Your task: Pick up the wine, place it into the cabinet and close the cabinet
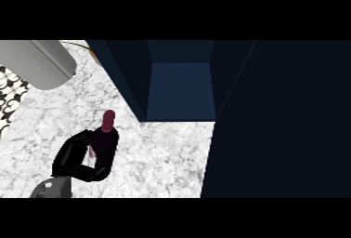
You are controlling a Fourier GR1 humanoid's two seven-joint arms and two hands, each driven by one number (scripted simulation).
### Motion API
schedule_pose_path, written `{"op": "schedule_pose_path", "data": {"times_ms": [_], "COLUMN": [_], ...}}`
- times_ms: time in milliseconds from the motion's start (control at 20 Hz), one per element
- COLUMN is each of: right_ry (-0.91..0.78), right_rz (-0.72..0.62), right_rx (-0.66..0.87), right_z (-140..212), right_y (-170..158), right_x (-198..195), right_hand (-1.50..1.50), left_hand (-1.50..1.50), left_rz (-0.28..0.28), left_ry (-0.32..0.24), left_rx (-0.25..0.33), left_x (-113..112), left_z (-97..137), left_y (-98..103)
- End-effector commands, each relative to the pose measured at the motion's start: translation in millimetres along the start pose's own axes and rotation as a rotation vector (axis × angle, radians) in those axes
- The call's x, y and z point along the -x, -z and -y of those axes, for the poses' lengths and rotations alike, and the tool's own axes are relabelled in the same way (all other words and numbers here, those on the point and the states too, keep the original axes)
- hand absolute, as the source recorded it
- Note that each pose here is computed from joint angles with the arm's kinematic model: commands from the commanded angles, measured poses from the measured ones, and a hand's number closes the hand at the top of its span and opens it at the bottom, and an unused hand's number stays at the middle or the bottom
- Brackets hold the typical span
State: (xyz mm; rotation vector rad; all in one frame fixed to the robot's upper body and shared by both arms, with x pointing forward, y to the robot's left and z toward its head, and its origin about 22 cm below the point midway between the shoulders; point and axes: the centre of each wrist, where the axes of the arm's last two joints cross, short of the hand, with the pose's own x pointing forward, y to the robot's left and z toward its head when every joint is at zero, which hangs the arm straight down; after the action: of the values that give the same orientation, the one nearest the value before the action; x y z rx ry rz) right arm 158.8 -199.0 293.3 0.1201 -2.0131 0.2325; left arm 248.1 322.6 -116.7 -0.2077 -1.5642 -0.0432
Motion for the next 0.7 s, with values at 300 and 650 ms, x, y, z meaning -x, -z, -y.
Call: {"op": "schedule_pose_path", "data": {"times_ms": [300,650], "right_ry": [0.037,0.042], "right_rz": [0.0,-0.022], "right_rx": [-0.045,-0.054], "right_z": [7,6], "right_y": [-11,-31], "right_x": [-13,-4], "right_hand": [-1.5,-1.5], "left_hand": [1.5,1.5], "left_rz": [0.298,0.423], "left_ry": [0.071,0.088], "left_rx": [-0.09,-0.048], "left_x": [0,-41], "left_z": [77,118], "left_y": [29,42]}}
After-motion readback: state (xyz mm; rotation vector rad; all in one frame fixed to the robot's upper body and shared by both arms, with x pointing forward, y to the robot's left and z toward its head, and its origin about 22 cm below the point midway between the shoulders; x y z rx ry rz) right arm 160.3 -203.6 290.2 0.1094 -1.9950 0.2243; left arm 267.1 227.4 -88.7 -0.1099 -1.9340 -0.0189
